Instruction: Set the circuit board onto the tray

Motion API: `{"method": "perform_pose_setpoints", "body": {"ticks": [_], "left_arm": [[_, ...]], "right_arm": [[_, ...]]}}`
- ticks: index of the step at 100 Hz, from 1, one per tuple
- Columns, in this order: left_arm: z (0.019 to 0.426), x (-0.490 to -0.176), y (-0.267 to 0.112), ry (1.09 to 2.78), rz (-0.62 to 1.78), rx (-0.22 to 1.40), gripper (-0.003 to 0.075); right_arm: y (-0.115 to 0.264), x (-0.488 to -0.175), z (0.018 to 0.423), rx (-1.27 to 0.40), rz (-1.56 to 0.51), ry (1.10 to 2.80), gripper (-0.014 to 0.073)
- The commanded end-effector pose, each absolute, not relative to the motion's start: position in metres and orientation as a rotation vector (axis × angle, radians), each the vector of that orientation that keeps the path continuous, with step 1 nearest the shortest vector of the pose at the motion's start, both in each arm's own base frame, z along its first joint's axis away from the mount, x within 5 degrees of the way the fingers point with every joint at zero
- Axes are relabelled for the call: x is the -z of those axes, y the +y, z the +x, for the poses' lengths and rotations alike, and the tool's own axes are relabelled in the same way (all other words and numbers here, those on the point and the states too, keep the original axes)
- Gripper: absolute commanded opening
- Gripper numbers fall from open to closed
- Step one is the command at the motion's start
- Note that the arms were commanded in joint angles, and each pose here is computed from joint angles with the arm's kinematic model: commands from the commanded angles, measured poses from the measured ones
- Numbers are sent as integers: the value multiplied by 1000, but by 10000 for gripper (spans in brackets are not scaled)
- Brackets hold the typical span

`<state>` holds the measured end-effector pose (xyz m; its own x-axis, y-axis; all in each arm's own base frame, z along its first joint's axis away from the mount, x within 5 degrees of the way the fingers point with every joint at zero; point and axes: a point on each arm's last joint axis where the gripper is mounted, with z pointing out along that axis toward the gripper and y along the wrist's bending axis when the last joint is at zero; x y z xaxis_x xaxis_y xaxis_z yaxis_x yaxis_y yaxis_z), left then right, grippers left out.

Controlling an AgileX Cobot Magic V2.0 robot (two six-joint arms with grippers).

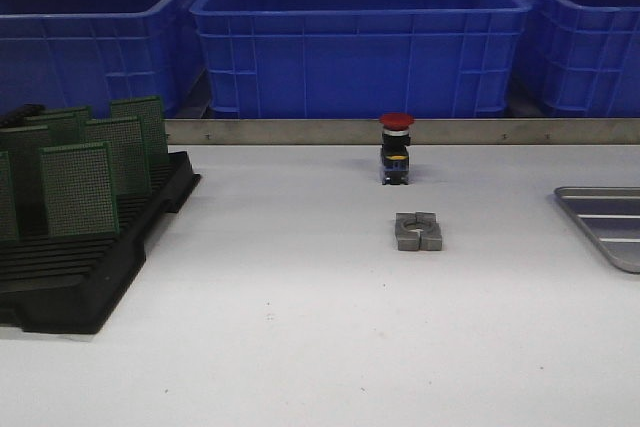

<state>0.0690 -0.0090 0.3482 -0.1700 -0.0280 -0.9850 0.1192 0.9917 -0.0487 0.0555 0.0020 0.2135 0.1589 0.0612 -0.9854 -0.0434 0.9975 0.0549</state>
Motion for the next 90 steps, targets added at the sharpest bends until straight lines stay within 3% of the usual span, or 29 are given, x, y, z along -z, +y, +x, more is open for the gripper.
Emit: {"method": "perform_pose_setpoints", "body": {"ticks": [1,35,65,75,90], "left_arm": [[84,-372,-11,1749,69,127,-18],[129,-372,-16,1952,76,119,-18],[134,-369,-17,1974,78,116,-10],[134,-369,-17,1976,78,116,81],[134,-369,-17,1976,78,116,398]], "right_arm": [[2,-226,51,-70,5,1292,-69],[2,-226,51,-70,5,1292,-69],[2,-226,51,-70,5,1292,-69],[2,-226,51,-70,5,1292,-69],[2,-226,51,-70,5,1292,-69]]}}
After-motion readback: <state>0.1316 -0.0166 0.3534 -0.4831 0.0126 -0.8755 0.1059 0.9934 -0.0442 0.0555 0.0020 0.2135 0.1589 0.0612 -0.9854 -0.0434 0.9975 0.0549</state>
